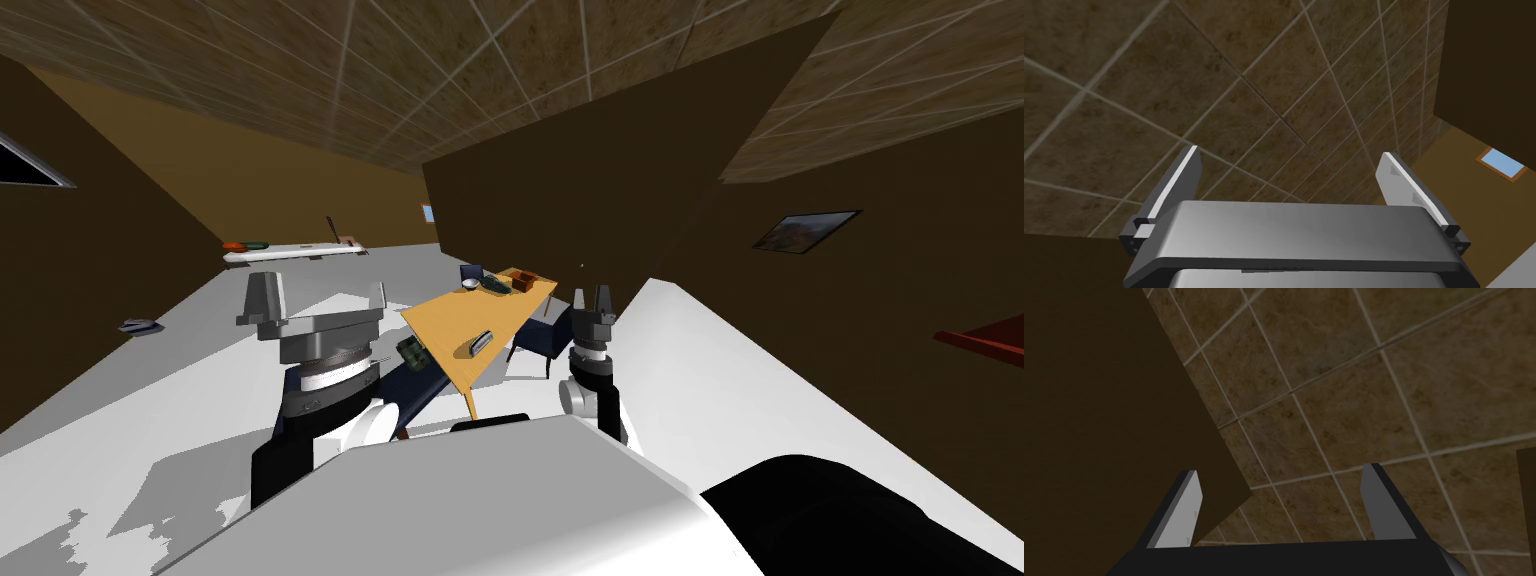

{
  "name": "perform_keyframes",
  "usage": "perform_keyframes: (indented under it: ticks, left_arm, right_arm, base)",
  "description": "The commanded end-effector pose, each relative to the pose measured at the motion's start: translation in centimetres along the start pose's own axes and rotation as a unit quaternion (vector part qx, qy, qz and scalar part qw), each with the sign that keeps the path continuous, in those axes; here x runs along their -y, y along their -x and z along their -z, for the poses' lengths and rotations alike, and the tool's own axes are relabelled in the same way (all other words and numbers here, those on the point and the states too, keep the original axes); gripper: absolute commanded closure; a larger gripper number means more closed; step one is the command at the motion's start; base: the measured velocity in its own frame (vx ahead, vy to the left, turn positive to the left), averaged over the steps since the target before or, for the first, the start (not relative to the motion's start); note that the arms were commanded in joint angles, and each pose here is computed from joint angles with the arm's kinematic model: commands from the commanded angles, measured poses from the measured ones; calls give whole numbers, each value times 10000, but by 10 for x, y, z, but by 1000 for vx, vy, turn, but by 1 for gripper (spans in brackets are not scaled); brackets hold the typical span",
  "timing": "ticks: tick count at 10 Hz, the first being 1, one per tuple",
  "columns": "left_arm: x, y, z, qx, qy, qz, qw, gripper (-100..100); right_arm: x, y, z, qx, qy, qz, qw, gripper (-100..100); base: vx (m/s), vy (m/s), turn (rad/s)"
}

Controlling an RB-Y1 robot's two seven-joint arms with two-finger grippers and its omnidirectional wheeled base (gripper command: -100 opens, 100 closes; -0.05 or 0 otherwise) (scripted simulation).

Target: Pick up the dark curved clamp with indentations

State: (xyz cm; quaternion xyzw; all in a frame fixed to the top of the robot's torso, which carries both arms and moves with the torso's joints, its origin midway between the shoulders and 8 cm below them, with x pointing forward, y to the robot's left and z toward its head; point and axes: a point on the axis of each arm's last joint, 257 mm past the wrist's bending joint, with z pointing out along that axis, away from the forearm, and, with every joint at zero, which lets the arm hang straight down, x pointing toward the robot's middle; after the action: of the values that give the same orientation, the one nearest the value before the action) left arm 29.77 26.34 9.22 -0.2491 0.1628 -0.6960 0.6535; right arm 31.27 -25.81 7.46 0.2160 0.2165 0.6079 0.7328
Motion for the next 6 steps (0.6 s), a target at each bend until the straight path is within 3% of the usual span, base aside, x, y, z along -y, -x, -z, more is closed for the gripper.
perform_keyframes:
  ticks: [1,5,6]
  left_arm:
    - [-8,-1,2,-109,163,-28,9998,-100]
    - [-51,8,15,-286,995,-150,9945,-100]
    - [-53,8,15,-283,1018,-151,9943,-100]
  right_arm:
    - [0,0,0,0,0,0,10000,0]
    - [0,0,0,0,0,-1,10000,0]
    - [0,0,0,0,0,-1,10000,0]
  base:
    - [-3,-15,-10]
    - [-22,-57,-18]
    - [-23,-66,-4]
